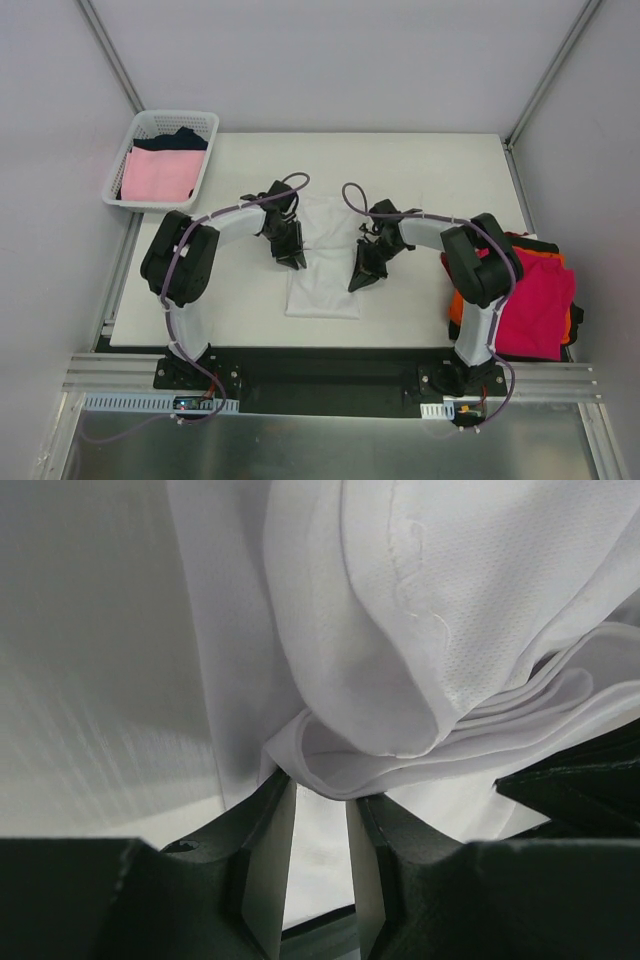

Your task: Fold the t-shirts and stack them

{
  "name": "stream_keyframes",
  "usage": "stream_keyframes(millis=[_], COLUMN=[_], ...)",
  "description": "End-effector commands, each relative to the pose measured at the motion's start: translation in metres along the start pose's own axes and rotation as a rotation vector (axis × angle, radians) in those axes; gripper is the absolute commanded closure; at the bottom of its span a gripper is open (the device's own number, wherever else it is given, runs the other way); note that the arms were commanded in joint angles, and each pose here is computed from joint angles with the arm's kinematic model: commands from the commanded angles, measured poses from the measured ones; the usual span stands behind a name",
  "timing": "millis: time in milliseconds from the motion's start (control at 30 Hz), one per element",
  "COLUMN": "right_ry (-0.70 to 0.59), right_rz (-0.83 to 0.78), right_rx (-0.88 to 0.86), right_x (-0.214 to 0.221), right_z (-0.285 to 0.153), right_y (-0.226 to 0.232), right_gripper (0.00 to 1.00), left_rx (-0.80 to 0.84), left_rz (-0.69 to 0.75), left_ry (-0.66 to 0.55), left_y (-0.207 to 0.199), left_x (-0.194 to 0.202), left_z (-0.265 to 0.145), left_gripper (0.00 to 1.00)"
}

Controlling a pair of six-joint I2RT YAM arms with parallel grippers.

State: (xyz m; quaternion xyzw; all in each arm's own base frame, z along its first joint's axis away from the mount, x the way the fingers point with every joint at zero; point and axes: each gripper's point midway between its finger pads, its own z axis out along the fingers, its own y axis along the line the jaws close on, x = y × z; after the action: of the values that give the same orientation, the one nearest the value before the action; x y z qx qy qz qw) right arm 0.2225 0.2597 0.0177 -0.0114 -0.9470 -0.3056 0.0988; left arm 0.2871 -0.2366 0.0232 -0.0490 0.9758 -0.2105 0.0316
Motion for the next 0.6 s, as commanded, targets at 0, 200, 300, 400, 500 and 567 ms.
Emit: stream_keyframes(millis=[0, 200, 300, 400, 500, 567], right_ry=[-0.049, -0.04, -0.034, -0.028, -0.03, -0.031], right_rz=[-0.01, -0.001, 0.003, 0.0, 0.0, -0.003], right_rx=[0.043, 0.064, 0.071, 0.075, 0.074, 0.072], right_x=[0.005, 0.019, 0.025, 0.028, 0.027, 0.028], right_z=[-0.01, -0.01, -0.009, -0.007, -0.008, -0.009], right_y=[-0.006, -0.015, -0.018, -0.018, -0.017, -0.015], right_gripper=[0.97, 0.97, 0.97, 0.97, 0.97, 0.98], left_rx=[-0.06, -0.068, -0.067, -0.069, -0.069, -0.07], left_rz=[-0.018, -0.02, -0.02, -0.018, -0.02, -0.017], left_ry=[0.056, 0.063, 0.065, 0.068, 0.068, 0.07], left_y=[0.02, 0.028, 0.029, 0.029, 0.029, 0.028], left_x=[0.035, 0.049, 0.051, 0.05, 0.048, 0.047], left_z=[-0.002, -0.006, -0.004, -0.002, 0.0, 0.002], left_gripper=[0.73, 0.73, 0.73, 0.73, 0.72, 0.72])
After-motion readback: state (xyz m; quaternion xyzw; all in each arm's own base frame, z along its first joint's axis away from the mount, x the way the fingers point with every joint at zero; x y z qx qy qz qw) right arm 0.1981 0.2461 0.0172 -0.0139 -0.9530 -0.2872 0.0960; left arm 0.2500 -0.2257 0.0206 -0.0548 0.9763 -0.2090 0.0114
